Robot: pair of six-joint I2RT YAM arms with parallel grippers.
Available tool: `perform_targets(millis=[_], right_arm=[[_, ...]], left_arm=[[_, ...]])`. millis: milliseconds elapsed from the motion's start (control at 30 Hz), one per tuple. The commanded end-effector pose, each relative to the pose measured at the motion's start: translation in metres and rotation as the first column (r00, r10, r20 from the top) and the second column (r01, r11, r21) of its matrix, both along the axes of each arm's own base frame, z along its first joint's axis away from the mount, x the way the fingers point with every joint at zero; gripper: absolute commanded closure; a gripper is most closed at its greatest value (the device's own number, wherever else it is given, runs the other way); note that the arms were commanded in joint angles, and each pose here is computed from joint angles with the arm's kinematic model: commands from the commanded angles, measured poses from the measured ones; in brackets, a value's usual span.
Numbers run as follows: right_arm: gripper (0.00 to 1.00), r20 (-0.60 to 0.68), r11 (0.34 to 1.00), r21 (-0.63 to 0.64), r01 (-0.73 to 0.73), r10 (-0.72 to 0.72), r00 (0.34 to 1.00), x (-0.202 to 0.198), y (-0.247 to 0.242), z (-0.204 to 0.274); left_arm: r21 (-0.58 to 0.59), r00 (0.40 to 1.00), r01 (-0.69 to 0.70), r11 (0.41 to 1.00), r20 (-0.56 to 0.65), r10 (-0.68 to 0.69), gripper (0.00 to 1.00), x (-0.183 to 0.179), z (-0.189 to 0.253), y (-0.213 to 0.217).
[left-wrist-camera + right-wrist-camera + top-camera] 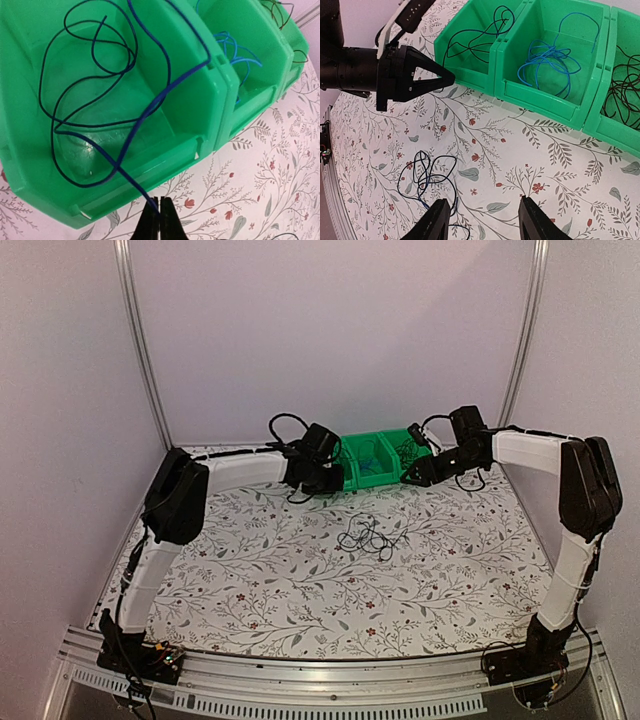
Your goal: Untangle the cables
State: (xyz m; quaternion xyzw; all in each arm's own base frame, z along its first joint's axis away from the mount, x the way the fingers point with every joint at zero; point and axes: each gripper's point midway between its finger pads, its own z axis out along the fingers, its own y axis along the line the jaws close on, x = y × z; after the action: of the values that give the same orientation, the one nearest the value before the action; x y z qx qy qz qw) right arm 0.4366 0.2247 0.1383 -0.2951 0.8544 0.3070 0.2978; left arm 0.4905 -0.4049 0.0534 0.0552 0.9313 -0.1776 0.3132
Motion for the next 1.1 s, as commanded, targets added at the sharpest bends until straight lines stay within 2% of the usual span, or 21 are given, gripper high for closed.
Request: perform_targets(millis=[0, 133, 300, 433, 600, 667, 733, 833, 967, 1067], right_arm=[[0.49, 0.024, 1.000, -0.003, -0.007, 0.007, 1.000, -0.004, 0.000, 0.009], [0.50, 0.019, 1.000, 0.002, -0.008, 0.008, 1.000, -0.002, 0.001, 0.008], [0.50, 0.018, 1.000, -0.006, -0.008, 0.008, 1.000, -0.002, 0.000, 0.007], [0.50, 0.020, 0.999, -0.022, -0.036, 0.036, 0.999, -0.009, -0.001, 0.005], [0.52, -0.008, 0.993, -0.065, -0.101, 0.101, 0.995, -0.030, -0.006, -0.014], [0.52, -0.012, 0.987, -0.085, -0.138, 0.138, 0.990, -0.042, -0.009, -0.024], [0.50, -0.041, 0.981, -0.100, -0.167, 0.163, 0.986, -0.057, -0.013, -0.033], [0.47, -0.071, 0.970, -0.117, -0.215, 0.208, 0.976, -0.079, -0.018, -0.044], [0.45, -0.072, 0.956, -0.117, -0.267, 0.260, 0.963, -0.103, -0.021, -0.050], [0.45, -0.022, 0.944, -0.181, -0.275, 0.275, 0.961, -0.105, -0.029, -0.053]], left_arm=[[-0.133, 0.987, -0.013, 0.991, 0.156, 0.034, 1.00, 0.025, 0.081, 0.002], [-0.176, 0.978, -0.058, 0.983, 0.187, 0.091, 1.00, 0.059, 0.082, 0.015], [-0.179, 0.974, -0.083, 0.980, 0.194, 0.118, 1.00, 0.095, 0.060, 0.018], [-0.186, 0.974, -0.090, 0.978, 0.188, 0.125, 1.00, 0.103, 0.048, 0.017], [-0.190, 0.982, -0.087, 0.978, 0.147, 0.116, 1.00, 0.094, 0.039, 0.017], [-0.186, 0.984, -0.081, 0.979, 0.144, 0.109, 0.95, 0.090, 0.041, 0.018], [-0.185, 0.983, -0.076, 0.980, 0.153, 0.105, 0.84, 0.089, 0.050, 0.019], [-0.183, 0.977, -0.067, 0.981, 0.188, 0.102, 0.72, 0.087, 0.073, 0.021], [-0.187, 0.966, -0.043, 0.981, 0.242, 0.089, 0.61, 0.076, 0.114, 0.022], [-0.177, 0.963, -0.018, 0.984, 0.261, 0.064, 0.54, 0.058, 0.139, 0.022]])
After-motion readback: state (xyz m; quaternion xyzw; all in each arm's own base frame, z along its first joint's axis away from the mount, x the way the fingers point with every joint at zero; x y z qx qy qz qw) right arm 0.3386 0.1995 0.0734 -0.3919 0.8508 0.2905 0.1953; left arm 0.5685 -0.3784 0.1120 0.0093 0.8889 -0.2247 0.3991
